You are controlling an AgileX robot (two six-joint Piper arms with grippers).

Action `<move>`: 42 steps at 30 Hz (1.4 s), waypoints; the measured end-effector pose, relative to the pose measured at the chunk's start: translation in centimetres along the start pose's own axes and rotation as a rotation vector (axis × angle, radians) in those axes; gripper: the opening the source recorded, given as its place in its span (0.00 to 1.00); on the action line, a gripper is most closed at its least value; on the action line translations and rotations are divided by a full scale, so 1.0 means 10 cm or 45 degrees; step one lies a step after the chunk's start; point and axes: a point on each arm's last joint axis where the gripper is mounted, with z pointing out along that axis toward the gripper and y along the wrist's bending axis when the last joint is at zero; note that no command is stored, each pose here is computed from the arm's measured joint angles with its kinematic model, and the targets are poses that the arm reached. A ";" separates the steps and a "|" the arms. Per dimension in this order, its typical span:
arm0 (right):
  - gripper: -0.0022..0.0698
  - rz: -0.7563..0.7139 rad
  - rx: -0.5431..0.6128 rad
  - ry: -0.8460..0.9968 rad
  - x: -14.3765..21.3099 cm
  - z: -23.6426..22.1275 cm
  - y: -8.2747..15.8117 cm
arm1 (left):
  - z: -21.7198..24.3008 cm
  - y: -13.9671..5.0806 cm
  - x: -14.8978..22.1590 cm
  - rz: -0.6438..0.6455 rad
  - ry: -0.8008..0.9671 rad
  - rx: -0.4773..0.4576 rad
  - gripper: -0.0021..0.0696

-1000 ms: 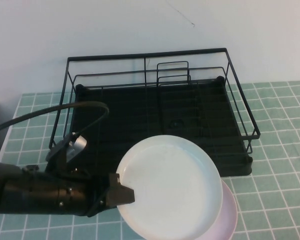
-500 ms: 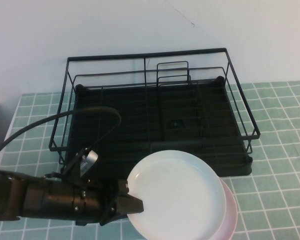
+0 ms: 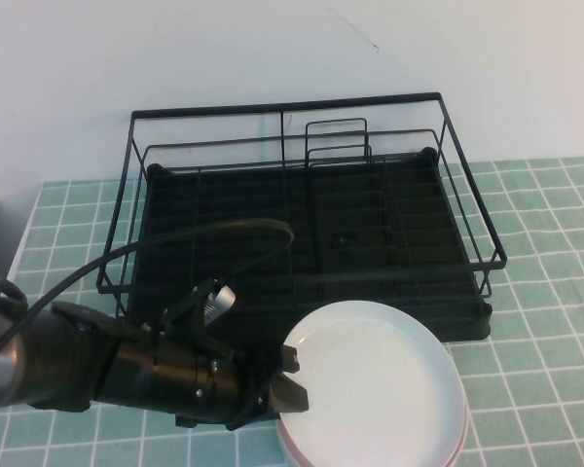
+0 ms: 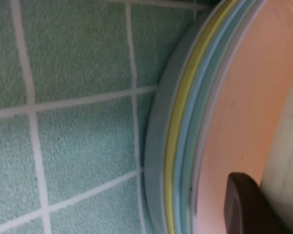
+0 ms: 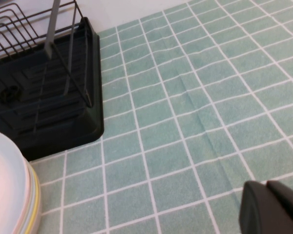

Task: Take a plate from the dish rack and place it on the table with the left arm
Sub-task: Place the plate from the table

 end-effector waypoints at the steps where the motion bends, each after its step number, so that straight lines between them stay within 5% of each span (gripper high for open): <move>1: 0.03 0.000 0.000 0.000 0.00 0.00 0.00 | 0.00 0.00 0.00 -0.006 0.000 0.000 0.14; 4: 0.03 0.000 0.000 0.000 0.00 0.00 0.00 | 0.00 0.01 -0.01 -0.017 -0.009 -0.008 0.27; 11: 0.03 0.000 0.000 0.000 0.00 0.00 0.00 | 0.00 -0.04 -0.01 -0.023 0.011 0.045 0.85; 18: 0.03 0.000 0.000 0.000 0.00 0.00 0.00 | -0.07 -0.07 0.00 0.002 0.108 0.171 0.98; 26: 0.03 0.000 0.000 0.000 0.00 0.00 0.00 | -0.31 -0.12 -0.08 0.003 0.102 0.326 0.92; 32: 0.03 0.000 0.000 0.000 0.00 0.00 0.00 | -0.60 -0.13 -0.16 0.107 -0.020 0.292 0.67; 38: 0.03 0.000 0.000 0.000 0.00 0.00 0.00 | -0.64 -0.07 -0.12 0.194 0.026 0.211 0.55; 42: 0.03 0.000 0.000 0.000 0.00 0.00 0.00 | -0.70 -0.12 -0.09 0.296 0.000 0.218 0.26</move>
